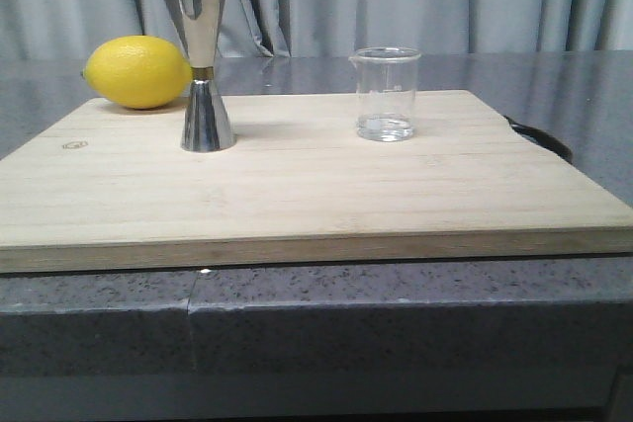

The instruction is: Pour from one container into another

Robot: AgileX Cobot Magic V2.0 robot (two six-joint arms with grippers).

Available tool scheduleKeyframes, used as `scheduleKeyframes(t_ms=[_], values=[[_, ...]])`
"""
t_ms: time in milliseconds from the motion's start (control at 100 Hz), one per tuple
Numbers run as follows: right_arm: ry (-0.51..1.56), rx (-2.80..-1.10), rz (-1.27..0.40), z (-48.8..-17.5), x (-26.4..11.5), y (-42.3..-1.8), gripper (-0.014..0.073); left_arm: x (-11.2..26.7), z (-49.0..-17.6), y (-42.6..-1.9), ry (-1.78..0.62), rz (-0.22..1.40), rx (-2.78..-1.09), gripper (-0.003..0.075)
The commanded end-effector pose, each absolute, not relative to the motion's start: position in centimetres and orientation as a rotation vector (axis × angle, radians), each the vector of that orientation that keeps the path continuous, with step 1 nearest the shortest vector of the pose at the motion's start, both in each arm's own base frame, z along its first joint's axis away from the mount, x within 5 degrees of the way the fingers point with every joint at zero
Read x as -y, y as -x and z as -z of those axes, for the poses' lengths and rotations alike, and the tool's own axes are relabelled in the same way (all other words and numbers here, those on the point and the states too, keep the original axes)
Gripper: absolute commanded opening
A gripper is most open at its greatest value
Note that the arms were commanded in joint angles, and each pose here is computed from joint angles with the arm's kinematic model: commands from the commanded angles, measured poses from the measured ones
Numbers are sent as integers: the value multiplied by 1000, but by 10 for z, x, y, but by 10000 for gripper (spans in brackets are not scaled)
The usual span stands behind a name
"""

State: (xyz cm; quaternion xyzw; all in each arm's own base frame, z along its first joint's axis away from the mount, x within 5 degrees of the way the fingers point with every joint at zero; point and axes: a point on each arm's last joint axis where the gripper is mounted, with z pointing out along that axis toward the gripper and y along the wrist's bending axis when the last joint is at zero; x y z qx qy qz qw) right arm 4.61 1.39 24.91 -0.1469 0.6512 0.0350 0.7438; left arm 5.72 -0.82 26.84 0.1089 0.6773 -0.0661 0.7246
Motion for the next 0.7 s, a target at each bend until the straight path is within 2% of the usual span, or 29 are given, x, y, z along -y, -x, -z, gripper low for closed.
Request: scheduleKeyframes(t_ms=[0, 580, 630, 690], values=[[261, -1356, -97, -263, -12, -45, -52, 11, -280, -56, -253, 184, -1448, -19], [234, -1363, -135, -262, -12, -45, -52, 12, -276, -57, -249, 193, -1462, -19], [234, -1363, -135, -262, -12, -45, -52, 13, -271, -57, -224, 227, -1486, -19], [234, -1363, -135, -262, -12, -45, -52, 14, -263, -58, -129, 354, -1544, -19]])
